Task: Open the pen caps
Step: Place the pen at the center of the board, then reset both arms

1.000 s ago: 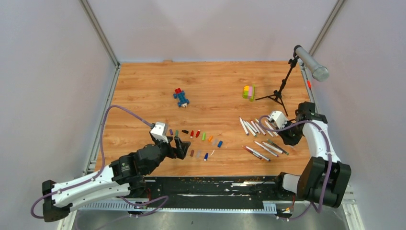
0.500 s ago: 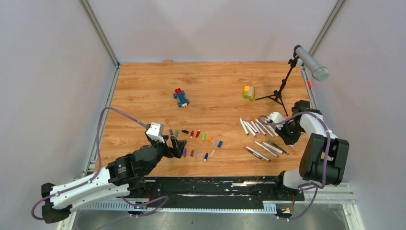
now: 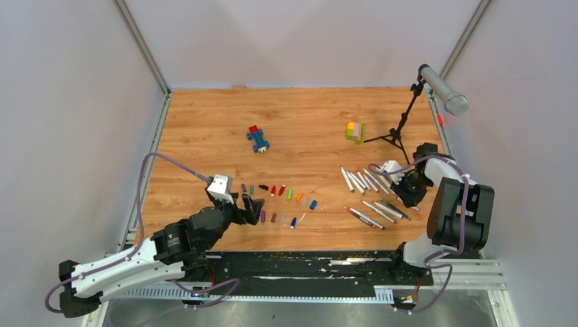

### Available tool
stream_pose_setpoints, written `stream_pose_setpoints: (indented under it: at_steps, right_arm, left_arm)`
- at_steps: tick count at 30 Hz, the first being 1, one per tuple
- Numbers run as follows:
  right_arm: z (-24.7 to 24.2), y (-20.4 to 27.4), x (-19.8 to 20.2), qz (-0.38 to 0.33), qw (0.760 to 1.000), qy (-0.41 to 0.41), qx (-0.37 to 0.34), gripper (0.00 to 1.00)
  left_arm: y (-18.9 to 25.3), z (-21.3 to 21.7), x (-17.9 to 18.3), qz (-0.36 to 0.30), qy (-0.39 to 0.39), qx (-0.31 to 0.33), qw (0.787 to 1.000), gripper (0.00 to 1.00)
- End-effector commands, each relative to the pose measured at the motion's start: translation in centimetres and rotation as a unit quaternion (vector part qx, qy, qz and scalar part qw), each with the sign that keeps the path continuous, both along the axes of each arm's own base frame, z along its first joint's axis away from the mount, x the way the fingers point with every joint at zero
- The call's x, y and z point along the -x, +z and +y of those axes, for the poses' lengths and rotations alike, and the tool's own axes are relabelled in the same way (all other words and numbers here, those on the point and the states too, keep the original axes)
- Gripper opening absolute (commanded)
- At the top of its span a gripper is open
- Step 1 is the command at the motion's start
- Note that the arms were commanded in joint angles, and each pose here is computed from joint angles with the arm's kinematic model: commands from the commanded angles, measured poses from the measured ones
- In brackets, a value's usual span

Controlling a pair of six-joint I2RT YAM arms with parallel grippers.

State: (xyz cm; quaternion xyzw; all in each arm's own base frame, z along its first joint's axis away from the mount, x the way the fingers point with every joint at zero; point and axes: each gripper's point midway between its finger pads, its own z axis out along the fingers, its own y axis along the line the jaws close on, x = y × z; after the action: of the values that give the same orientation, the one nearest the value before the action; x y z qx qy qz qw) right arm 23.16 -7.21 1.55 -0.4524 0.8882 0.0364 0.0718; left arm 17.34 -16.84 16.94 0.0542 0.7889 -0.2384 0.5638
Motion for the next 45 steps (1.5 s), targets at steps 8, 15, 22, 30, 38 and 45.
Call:
stream_pose_setpoints:
  at_steps: [8,15,22,30,38,45]
  right_arm:
    - [1.3,4.5,-2.3,-0.070,0.997,-0.009,-0.037,0.26]
    - [3.7,6.4,-1.6,-0.099,0.991,-0.005,-0.090,0.26]
    - [6.4,9.5,-0.9,-0.148,0.978,0.009,-0.146,0.26]
    - [10.4,13.8,-1.0,-0.212,0.945,0.014,-0.247,0.30]
    - [14.7,18.4,-1.1,-0.243,0.895,0.017,-0.374,0.46]
    - [16.9,22.5,-0.3,-0.247,0.860,0.025,-0.446,0.65]
  left_arm:
    - [1.4,-0.1,-0.2,-0.011,0.003,0.005,1.000,1.00]
    - [2.5,-0.4,-0.2,-0.014,-0.007,0.002,1.000,1.00]
    - [3.4,-0.7,-0.7,-0.014,0.000,-0.013,1.000,1.00]
    - [2.6,-0.2,-3.9,0.041,0.006,-0.008,0.999,1.00]
    - [3.5,4.2,-8.5,0.092,0.062,0.053,0.992,1.00]
    - [10.0,7.0,-9.2,0.042,0.105,0.057,0.992,1.00]
